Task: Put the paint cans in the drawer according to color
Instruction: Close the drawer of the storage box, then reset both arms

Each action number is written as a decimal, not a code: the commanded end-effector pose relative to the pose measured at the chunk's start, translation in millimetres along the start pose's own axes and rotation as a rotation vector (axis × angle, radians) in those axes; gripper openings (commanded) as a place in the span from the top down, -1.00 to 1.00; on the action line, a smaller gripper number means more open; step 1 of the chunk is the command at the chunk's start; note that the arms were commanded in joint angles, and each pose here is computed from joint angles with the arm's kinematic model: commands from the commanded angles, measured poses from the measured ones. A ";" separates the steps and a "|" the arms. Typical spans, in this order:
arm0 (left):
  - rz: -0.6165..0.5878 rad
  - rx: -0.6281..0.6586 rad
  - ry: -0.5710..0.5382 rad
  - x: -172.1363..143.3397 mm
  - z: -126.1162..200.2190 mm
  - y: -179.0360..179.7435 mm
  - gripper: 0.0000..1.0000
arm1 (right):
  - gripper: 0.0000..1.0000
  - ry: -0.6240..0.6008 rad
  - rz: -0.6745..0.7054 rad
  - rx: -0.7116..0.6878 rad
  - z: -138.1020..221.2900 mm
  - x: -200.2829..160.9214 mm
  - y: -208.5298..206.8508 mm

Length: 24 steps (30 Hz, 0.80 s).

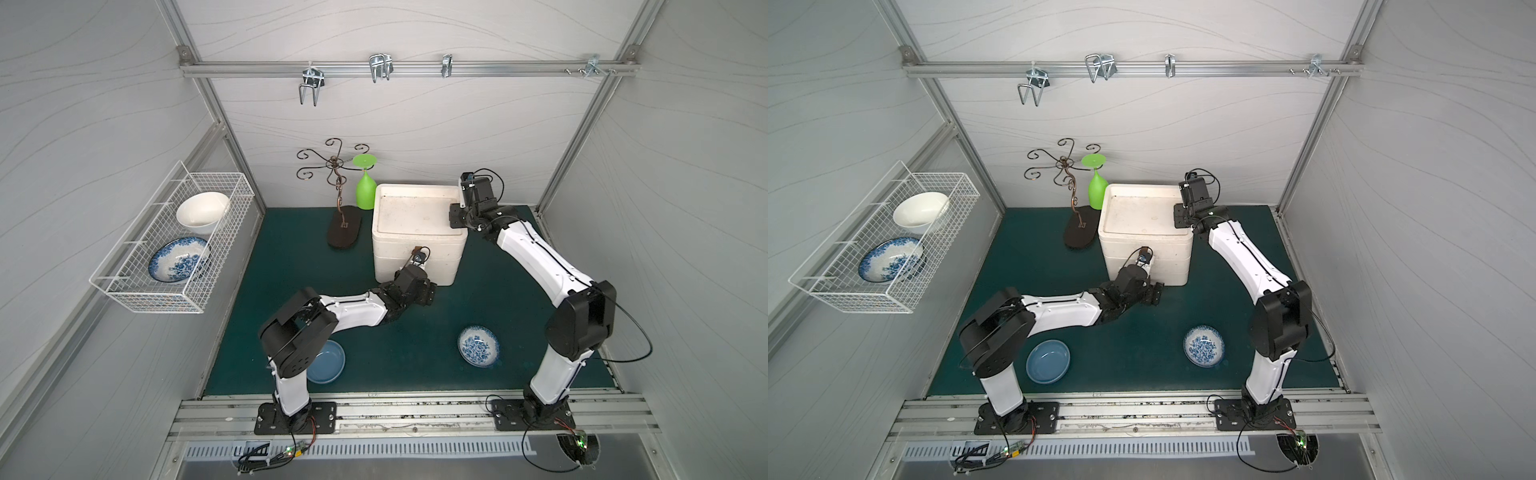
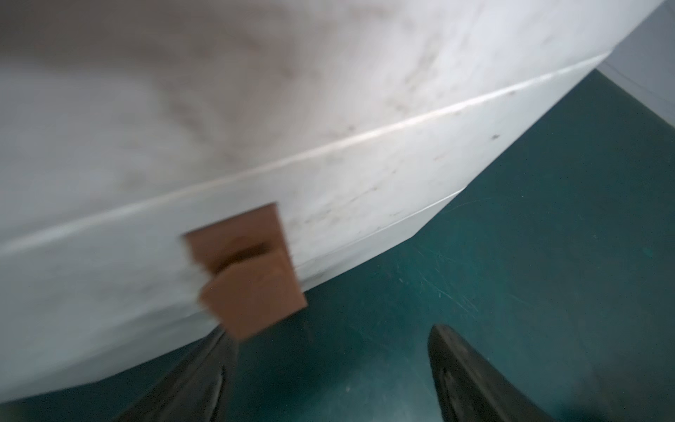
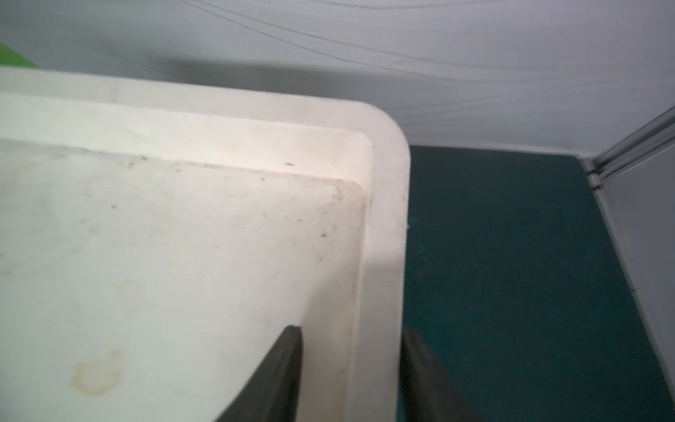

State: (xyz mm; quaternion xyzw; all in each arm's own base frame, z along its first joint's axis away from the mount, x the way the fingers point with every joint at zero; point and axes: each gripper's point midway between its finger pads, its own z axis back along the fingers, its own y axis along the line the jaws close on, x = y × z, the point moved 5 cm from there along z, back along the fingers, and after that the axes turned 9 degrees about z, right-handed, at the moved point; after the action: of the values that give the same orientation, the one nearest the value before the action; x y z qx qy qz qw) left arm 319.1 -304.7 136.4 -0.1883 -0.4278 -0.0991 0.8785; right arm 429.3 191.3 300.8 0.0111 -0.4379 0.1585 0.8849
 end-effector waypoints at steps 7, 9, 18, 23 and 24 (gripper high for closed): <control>0.106 -0.071 -0.158 48.6 109.7 9.0 -0.74 | -0.97 -0.148 -0.031 0.019 97.2 14.1 -12.4; 0.123 -0.081 -0.185 53.0 140.3 15.8 -0.77 | -0.98 -0.215 -0.044 -0.006 123.4 8.6 -19.7; 0.194 0.047 -0.327 26.7 250.1 82.7 -0.99 | -0.97 -0.339 -0.201 -0.216 155.9 -116.7 -53.5; 0.201 0.050 -0.438 -14.8 248.1 110.4 -0.99 | -0.97 -0.276 -0.113 -0.298 113.8 -191.5 -54.5; 0.198 0.069 -0.463 -21.6 247.3 117.0 -0.99 | -0.98 -0.261 0.021 -0.250 100.5 -201.7 -44.8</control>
State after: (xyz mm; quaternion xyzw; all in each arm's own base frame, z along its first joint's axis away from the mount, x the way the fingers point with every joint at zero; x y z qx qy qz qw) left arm 167.9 -107.4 248.5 -0.2550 -0.5817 0.0344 0.7716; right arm 244.0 73.5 225.8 -0.0588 -0.5427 0.0586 0.8358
